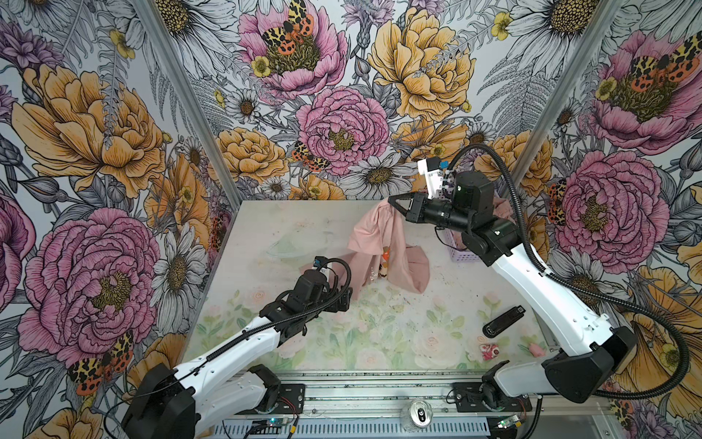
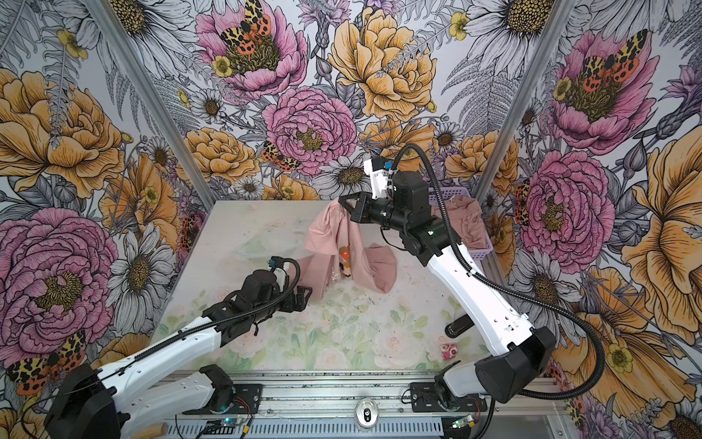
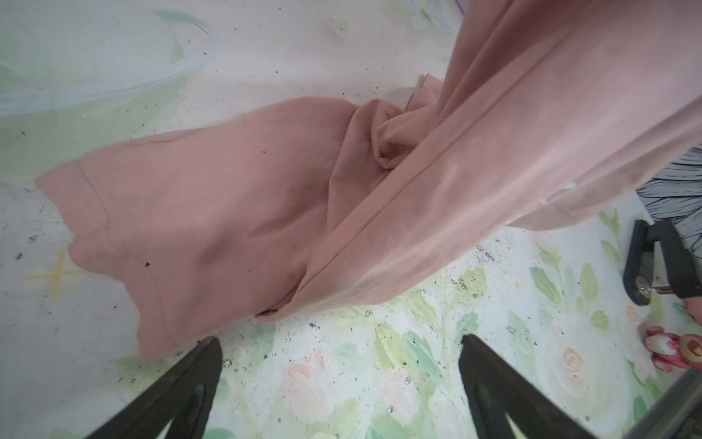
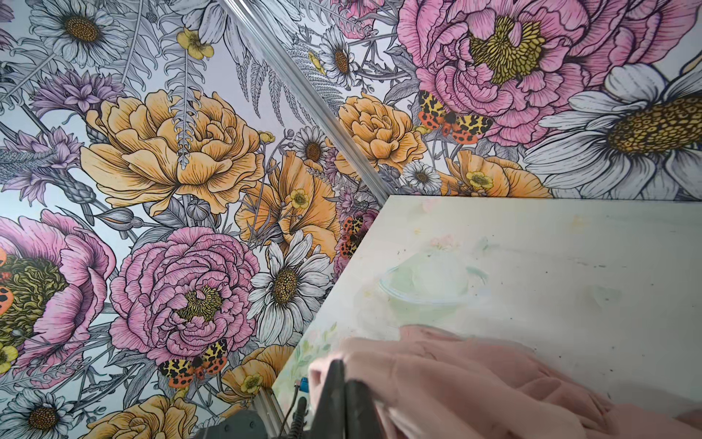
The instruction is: Fold and stack the mixed laundry pile
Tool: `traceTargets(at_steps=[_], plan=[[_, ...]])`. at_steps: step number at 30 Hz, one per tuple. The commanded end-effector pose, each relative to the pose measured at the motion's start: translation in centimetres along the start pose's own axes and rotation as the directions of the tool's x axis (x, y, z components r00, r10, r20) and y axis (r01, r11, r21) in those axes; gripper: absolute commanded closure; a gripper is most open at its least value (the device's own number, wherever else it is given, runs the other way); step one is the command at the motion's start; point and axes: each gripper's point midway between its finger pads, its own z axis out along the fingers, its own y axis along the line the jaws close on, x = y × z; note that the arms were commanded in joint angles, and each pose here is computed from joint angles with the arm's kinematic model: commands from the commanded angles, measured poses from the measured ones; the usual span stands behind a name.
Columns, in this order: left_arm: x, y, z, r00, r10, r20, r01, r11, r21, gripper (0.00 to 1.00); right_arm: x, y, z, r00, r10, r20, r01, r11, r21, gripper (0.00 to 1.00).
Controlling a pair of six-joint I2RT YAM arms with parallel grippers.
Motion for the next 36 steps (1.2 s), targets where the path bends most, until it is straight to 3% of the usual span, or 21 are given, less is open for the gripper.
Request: traceTargets(at_steps=[1,6,8,10,14,16,23,30,33,35,36], plan=[[-0.6,0.8,2.3,1.0,-0.011,0.023,0.011,1.0,-0.015,0.01,-3.1,2.1,-1.2,0.995,-0.039,0.097,0.043,0.998,-0.038,1.0],[1.6,2.1,5.8,0.998,-0.047,-0.05,0.045,0.998,-0.041,0.02,-4.1,2.2,-2.3,0.99,-0.043,0.132,0.047,0.999,-0.027,1.0],[2.4,2.7,6.3,0.996,-0.059,-0.074,0.054,0.997,-0.063,0.07,-4.5,2.2,-2.7,0.988,-0.045,0.146,0.049,0.999,-0.021,1.0],[2.7,2.9,6.2,0.995,-0.064,-0.077,0.058,0.995,-0.077,0.25,-4.8,2.0,-3.1,0.986,-0.049,0.159,0.052,0.999,-0.011,1.0],[-0.2,2.8,2.9,0.999,-0.05,0.018,0.051,0.994,-0.1,0.81,-5.3,1.4,-4.1,0.983,-0.056,0.173,0.056,0.998,0.003,1.0],[-2.2,2.7,0.3,0.997,-0.019,0.072,0.028,0.993,-0.117,0.99,-5.4,1.3,-4.7,0.982,-0.073,0.172,0.072,0.997,0.013,1.0],[-8.1,2.4,-9.5,0.967,0.093,0.237,-0.052,0.984,-0.173,1.0,-5.3,3.4,-7.4,0.974,-0.171,0.15,0.172,0.985,0.007,1.0],[-12.0,1.4,-14.8,0.934,0.147,0.326,-0.087,0.978,-0.19,1.0,-6.2,8.6,-10.7,0.965,-0.195,0.177,0.218,0.969,-0.118,1.0],[-13.6,1.2,-15.5,0.924,0.181,0.337,-0.115,0.971,-0.208,1.0,-6.9,10.1,-11.8,0.962,-0.188,0.197,0.218,0.965,-0.144,1.0],[-13.6,-0.1,-14.2,0.933,0.19,0.305,-0.15,0.977,-0.15,1.0,-7.0,10.0,-11.6,0.966,-0.173,0.195,0.202,0.969,-0.144,1.0],[-13.1,-1.4,-13.0,0.942,0.191,0.277,-0.174,0.981,-0.084,0.95,-6.9,9.7,-11.2,0.968,-0.165,0.19,0.192,0.972,-0.137,1.0]])
